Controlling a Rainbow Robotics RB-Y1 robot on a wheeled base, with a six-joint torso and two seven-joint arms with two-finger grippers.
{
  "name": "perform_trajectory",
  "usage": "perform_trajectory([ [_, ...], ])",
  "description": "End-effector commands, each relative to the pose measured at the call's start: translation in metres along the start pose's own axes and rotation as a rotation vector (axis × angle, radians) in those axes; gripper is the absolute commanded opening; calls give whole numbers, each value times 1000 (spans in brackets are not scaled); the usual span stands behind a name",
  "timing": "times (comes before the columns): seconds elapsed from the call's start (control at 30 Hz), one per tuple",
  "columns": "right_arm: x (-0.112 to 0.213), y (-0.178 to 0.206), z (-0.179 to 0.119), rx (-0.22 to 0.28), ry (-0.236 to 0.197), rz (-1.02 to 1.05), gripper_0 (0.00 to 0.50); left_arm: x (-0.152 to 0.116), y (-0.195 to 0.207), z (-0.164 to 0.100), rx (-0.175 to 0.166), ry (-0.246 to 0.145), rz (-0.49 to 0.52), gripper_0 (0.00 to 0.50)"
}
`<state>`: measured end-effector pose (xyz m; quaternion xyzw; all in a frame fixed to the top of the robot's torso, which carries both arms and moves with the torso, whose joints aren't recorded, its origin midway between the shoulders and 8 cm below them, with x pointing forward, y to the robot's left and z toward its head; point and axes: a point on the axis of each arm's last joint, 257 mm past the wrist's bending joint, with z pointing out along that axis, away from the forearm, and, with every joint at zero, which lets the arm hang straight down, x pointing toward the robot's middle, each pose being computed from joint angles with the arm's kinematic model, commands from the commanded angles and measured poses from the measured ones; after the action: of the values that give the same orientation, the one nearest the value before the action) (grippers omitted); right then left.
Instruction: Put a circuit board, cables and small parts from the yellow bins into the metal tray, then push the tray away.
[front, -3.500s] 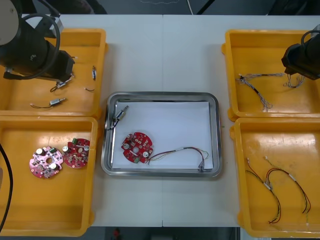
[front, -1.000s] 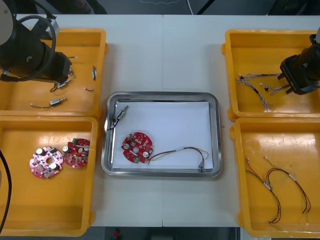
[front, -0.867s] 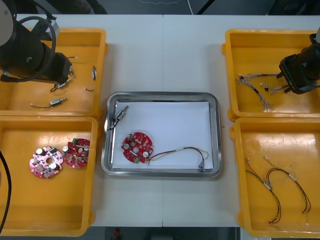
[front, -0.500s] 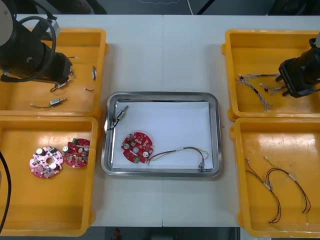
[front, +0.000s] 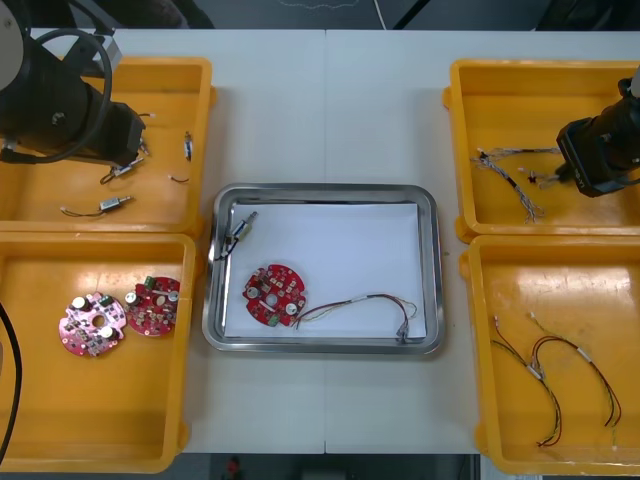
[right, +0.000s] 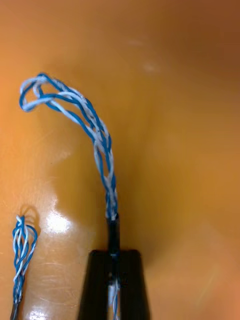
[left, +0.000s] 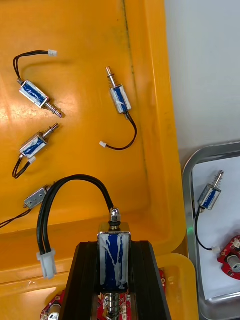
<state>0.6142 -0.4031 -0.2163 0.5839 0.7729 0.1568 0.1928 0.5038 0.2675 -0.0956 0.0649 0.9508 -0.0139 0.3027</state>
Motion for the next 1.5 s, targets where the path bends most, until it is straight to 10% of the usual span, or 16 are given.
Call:
perform_trajectory([
  [0.03,-5,-5,2,5,-20,0,0,-7,5,-14,2,-42,-83,0],
  [0.37,-28,19,-56,20,-113,-138,0,-7,5,-15,4,-46,-84,0],
  [0.83,8,16,-160,66,-82,-315,0,-8,6,-17,11,-50,-90,1],
  [1.23,70,51,-210,-178,-140,-681,0,-8,5,-17,16,-51,-85,1],
  [1.5,136,41,-217,-230,-146,-1092,0,-8,7,-17,14,-50,-77,0],
])
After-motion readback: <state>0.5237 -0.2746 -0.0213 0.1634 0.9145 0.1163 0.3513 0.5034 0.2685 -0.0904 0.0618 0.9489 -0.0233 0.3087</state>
